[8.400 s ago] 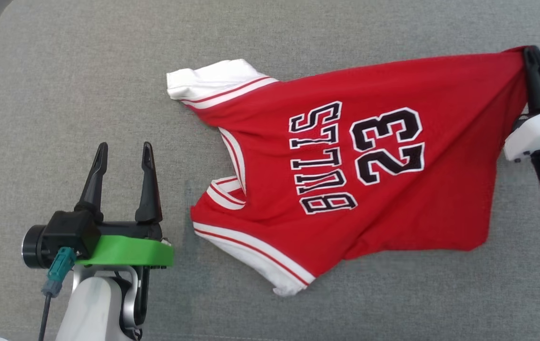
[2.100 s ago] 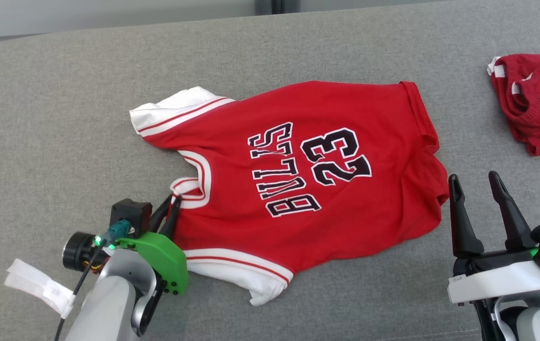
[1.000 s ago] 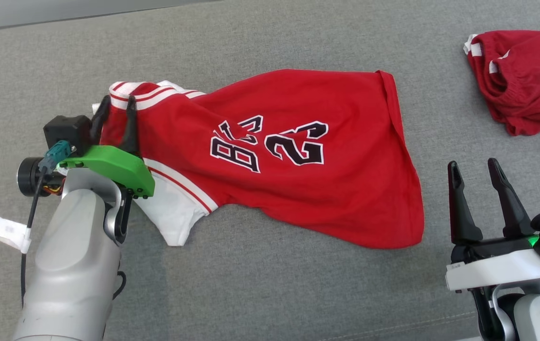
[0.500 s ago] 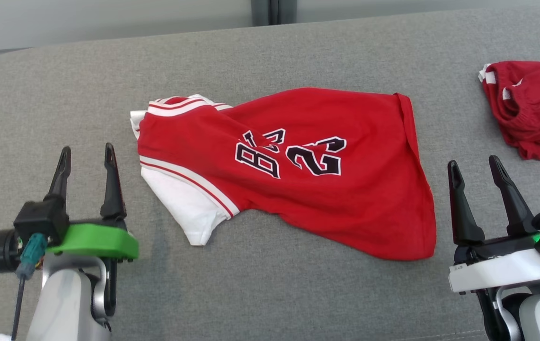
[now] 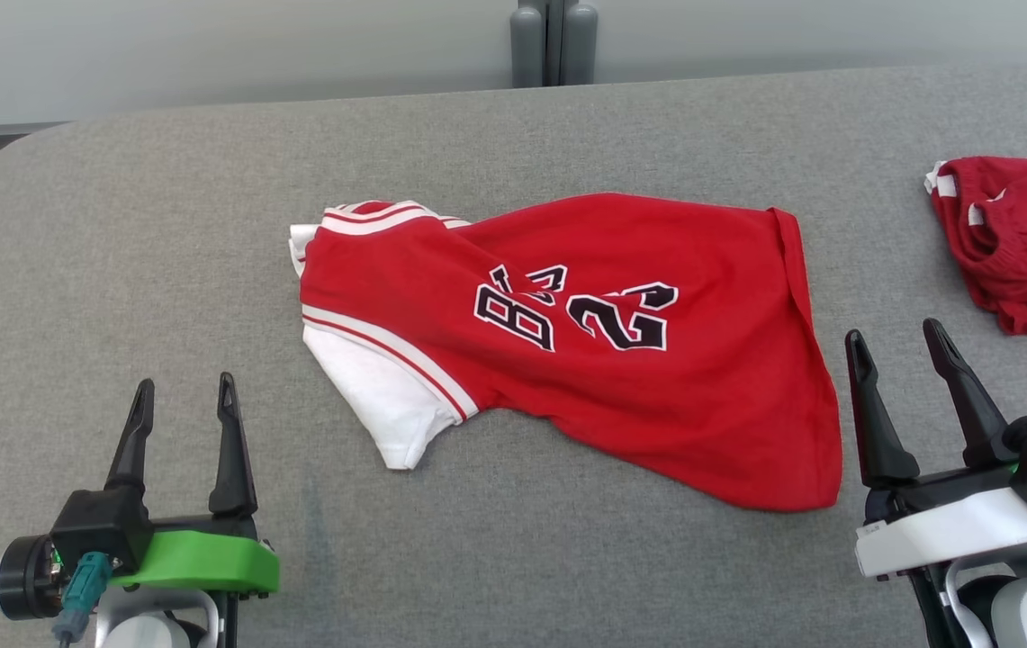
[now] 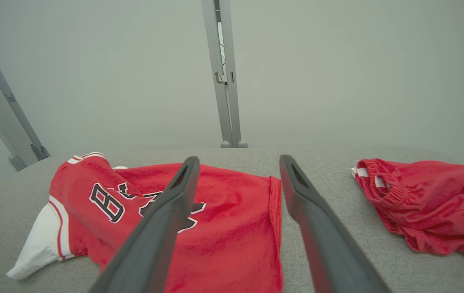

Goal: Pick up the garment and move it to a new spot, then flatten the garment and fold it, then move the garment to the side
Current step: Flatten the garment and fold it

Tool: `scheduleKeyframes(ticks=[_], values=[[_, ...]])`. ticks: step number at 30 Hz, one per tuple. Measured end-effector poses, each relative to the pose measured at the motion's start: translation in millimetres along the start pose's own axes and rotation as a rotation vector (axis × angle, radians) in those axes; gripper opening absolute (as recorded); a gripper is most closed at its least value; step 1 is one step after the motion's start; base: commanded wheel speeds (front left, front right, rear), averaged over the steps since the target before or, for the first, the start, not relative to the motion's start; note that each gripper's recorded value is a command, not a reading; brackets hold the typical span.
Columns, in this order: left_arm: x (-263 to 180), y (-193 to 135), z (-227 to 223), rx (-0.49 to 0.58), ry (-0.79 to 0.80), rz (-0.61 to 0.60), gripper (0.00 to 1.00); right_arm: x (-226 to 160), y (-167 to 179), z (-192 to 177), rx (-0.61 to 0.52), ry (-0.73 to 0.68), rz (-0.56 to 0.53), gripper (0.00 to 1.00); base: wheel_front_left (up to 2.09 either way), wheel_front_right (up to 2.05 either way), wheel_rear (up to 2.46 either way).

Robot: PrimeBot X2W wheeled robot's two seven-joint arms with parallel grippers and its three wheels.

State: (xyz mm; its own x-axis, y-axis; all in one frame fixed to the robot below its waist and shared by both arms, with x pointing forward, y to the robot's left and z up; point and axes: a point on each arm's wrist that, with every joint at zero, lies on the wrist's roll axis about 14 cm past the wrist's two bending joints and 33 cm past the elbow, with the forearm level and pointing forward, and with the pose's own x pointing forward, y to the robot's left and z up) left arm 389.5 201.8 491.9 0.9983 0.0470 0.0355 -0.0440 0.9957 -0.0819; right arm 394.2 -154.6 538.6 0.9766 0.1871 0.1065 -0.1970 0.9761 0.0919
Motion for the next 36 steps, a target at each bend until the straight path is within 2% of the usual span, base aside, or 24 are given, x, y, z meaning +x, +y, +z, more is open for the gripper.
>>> scheduleKeyframes(ticks=[10, 15, 22, 31, 32, 34, 36], values=[[0, -3, -4, 0.002, 0.019, -0.012, 1.00, 1, 0, -2, 0.003, 0.006, 0.000, 1.00, 0.00, 0.00, 0.00], [17, -19, -8, -0.017, 0.059, -0.089, 1.00, 5, -2, -8, 0.007, 0.021, -0.003, 1.00, 0.00, 0.00, 0.00], [52, -42, -52, -0.046, 0.288, -0.198, 1.00, 15, -2, -23, 0.023, 0.055, 0.002, 1.00, 0.00, 0.00, 0.00], [73, -46, -113, -0.028, 0.544, -0.247, 1.00, 14, -17, -41, 0.037, 0.093, -0.049, 1.00, 0.00, 0.00, 0.00], [73, -48, -118, -0.032, 0.565, -0.255, 0.86, 13, -20, -43, 0.037, 0.097, -0.056, 1.00, 0.00, 0.00, 0.00], [73, -55, -126, -0.041, 0.592, -0.278, 0.00, 12, -23, -45, 0.038, 0.100, -0.068, 1.00, 0.00, 0.00, 0.00], [74, -61, -127, -0.062, 0.588, -0.296, 0.00, 10, -26, -48, 0.037, 0.109, -0.078, 1.00, 0.00, 0.00, 0.00]])
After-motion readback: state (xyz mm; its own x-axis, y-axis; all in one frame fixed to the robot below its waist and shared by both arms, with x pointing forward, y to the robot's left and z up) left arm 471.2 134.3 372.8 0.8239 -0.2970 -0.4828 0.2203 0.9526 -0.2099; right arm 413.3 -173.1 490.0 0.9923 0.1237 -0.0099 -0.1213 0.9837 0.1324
